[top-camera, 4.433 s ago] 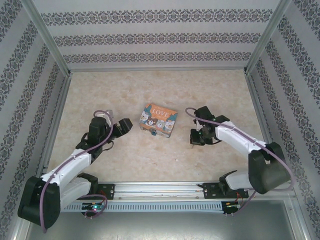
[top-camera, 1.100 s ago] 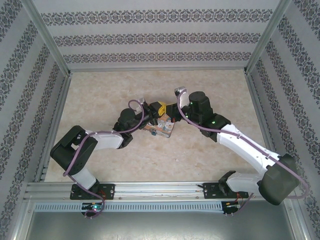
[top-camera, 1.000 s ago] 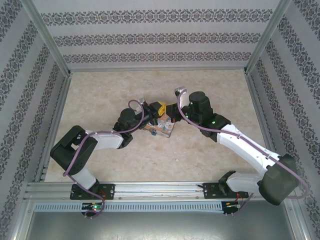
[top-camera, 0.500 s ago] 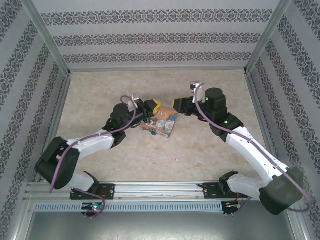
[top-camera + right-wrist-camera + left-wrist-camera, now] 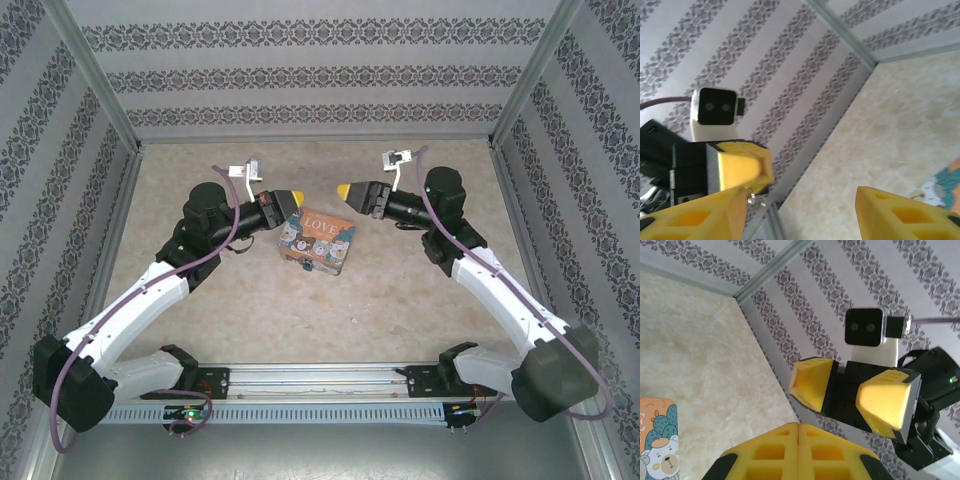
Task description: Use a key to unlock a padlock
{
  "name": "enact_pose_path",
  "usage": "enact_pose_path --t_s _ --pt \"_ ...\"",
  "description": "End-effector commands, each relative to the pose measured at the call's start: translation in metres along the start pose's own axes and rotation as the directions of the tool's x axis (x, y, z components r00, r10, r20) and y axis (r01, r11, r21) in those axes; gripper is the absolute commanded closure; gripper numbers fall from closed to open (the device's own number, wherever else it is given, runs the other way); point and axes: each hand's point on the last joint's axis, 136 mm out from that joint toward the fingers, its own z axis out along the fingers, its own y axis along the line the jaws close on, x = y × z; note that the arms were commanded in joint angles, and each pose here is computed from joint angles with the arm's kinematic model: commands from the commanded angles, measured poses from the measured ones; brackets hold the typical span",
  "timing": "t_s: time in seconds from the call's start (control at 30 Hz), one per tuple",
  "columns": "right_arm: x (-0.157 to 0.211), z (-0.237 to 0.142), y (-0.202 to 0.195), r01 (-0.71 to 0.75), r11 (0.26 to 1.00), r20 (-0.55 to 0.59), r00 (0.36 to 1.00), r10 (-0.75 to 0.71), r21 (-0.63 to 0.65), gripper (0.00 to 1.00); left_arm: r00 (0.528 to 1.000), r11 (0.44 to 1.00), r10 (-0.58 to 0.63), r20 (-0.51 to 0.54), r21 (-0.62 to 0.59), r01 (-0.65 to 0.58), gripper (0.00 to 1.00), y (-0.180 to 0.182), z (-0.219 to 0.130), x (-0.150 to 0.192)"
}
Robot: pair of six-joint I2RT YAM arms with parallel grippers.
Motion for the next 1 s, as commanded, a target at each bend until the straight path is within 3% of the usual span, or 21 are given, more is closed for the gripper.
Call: enact_pose_path --t_s 0.0,0.6,0.97 --pt "0.01 0.011 0.025 0.02 0.993 -0.056 0.998 -0.027 -0.116 0.43 0.996 0.995 0.092 -0.011 0.05 -0.091 1.0 -0.013 -0.001 -0.004" --pt "0.059 0.041 0.024 -0.056 0.986 -0.189 0.982 0.026 -0.159 0.57 0.998 0.997 0.062 0.009 0.052 -0.063 1.0 -0.011 -0.001 -0.006" --pt "0.058 0.049 0.027 -0.054 0.984 -0.186 0.982 0.022 -0.169 0.7 0.998 0.996 0.064 0.0 0.06 -0.064 1.0 -0.011 -0.001 -0.004"
